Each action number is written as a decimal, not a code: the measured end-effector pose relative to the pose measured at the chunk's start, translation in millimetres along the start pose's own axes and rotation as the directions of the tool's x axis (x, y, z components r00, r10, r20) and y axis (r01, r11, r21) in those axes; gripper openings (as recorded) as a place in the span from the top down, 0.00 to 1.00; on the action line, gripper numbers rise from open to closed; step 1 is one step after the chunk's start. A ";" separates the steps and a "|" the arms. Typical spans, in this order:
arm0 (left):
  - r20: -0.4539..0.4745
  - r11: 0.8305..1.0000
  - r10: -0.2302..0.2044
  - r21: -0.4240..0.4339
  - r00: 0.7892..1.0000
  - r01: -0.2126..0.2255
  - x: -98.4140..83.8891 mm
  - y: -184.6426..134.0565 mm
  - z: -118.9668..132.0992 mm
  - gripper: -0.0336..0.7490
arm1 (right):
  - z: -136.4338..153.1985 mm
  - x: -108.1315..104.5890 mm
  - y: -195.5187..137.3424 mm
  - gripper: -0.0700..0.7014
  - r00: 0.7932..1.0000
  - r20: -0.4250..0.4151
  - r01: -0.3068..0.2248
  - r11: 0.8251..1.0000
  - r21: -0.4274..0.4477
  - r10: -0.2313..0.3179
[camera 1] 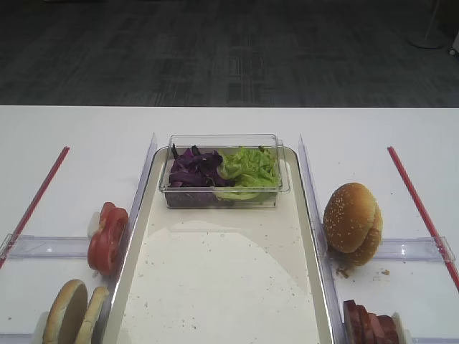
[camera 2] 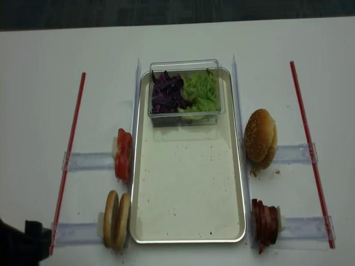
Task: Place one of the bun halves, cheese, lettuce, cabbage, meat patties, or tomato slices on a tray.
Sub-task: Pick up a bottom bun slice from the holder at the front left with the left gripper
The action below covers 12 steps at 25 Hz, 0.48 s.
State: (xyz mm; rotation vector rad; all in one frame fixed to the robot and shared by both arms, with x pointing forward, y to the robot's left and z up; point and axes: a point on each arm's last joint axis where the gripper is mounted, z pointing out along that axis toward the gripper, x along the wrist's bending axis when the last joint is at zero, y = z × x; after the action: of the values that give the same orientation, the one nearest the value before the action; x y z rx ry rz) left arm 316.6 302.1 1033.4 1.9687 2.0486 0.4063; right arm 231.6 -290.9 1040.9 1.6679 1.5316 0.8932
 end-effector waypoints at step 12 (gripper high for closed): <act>-0.034 0.965 0.022 0.262 0.999 -0.013 -1.4 61.4 30.1 0.24 | 0.0 0.0 0.0 0.17 1.000 0.000 0.000 1.000 0.000 0.000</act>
State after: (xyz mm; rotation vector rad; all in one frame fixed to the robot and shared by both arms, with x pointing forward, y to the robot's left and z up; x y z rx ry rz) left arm 384.8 303.4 1029.1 2.1427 2.2063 0.1827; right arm 231.6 -290.9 1040.9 1.6679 1.5316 0.8932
